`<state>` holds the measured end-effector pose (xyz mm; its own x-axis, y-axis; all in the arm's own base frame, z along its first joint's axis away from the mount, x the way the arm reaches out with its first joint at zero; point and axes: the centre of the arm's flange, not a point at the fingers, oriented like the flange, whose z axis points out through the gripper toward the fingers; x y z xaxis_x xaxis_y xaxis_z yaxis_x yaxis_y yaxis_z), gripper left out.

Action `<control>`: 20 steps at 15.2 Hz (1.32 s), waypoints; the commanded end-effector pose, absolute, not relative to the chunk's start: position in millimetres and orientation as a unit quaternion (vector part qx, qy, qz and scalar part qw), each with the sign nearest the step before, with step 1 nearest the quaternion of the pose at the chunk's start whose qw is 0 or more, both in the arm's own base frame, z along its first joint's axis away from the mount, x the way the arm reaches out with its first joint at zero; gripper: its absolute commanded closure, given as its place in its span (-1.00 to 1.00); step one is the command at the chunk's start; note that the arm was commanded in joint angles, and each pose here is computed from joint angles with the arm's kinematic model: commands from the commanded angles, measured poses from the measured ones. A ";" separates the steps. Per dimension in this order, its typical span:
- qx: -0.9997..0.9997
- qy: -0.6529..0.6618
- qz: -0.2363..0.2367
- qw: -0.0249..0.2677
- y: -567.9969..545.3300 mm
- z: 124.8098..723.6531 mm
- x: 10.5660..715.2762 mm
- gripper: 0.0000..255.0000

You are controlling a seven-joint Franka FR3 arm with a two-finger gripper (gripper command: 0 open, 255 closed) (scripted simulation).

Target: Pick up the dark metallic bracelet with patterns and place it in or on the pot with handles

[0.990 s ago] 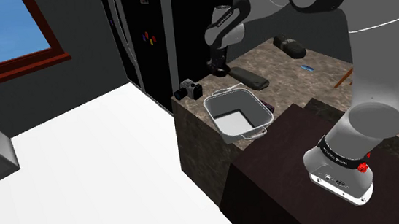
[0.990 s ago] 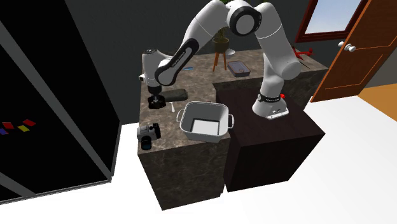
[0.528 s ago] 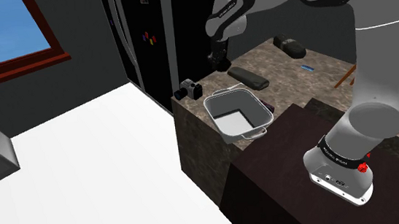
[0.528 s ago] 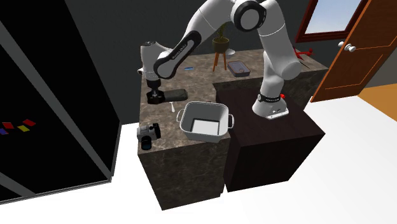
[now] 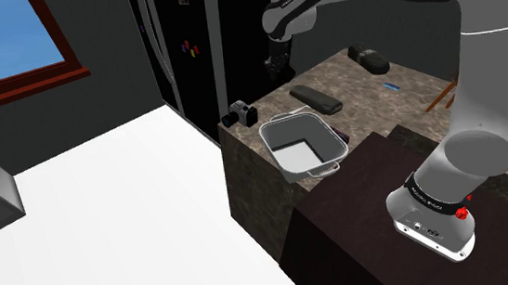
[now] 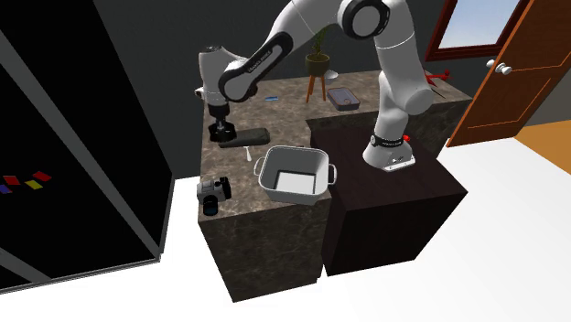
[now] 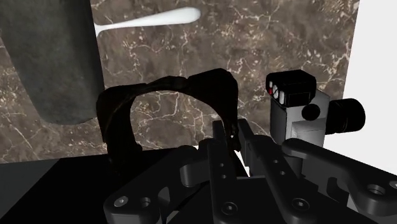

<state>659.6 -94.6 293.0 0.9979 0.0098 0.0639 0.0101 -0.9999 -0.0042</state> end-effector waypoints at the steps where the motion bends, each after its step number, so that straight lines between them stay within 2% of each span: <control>1: -0.999 -0.005 -0.032 0.002 -95.2 301.9 659.7 1.00; 20: -0.999 -0.005 -0.032 0.002 39.2 305.4 448.0 1.00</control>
